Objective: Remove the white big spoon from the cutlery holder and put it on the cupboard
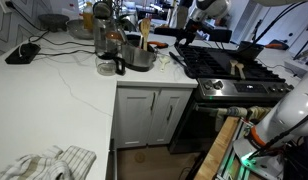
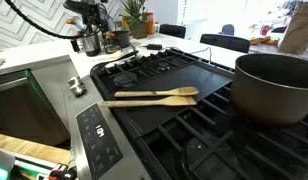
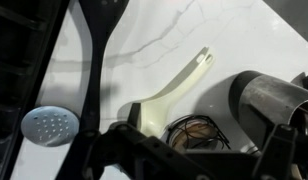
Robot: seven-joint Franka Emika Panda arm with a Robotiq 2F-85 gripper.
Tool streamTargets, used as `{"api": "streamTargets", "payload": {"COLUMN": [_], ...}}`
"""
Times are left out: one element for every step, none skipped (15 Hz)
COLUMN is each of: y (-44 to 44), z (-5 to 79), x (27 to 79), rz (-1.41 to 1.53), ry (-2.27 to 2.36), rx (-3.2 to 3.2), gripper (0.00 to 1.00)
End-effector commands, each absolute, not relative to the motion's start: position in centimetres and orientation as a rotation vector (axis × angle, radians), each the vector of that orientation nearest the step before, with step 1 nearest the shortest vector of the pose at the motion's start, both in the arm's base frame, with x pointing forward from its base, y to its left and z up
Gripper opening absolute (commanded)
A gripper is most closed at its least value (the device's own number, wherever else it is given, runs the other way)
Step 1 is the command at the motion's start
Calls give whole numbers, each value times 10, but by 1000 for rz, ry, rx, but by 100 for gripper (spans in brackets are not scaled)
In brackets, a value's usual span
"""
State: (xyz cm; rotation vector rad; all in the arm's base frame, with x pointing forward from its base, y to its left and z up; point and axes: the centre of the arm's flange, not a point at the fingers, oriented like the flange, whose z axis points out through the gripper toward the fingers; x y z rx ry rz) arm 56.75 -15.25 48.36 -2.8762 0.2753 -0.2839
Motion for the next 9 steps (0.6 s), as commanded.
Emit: {"api": "streamTargets", "payload": {"y": [-128, -124, -118, -113, -107, -102, -98, -94, -90], "z": [510, 517, 524, 529, 535, 539, 542, 545, 548], "x": [533, 527, 522, 516, 511, 507, 503, 500, 496], "rz": [-325, -332, -334, -329, -325, -317, -315, -309, -302], "ry": [302, 320, 349, 392, 437, 489, 534, 589, 628], "rx": [-2978, -3002, -3019, -3034, -3046, -3055, -3065, -3070, -3076], "gripper": [100, 100, 100, 100, 100, 100, 100, 100, 100]}}
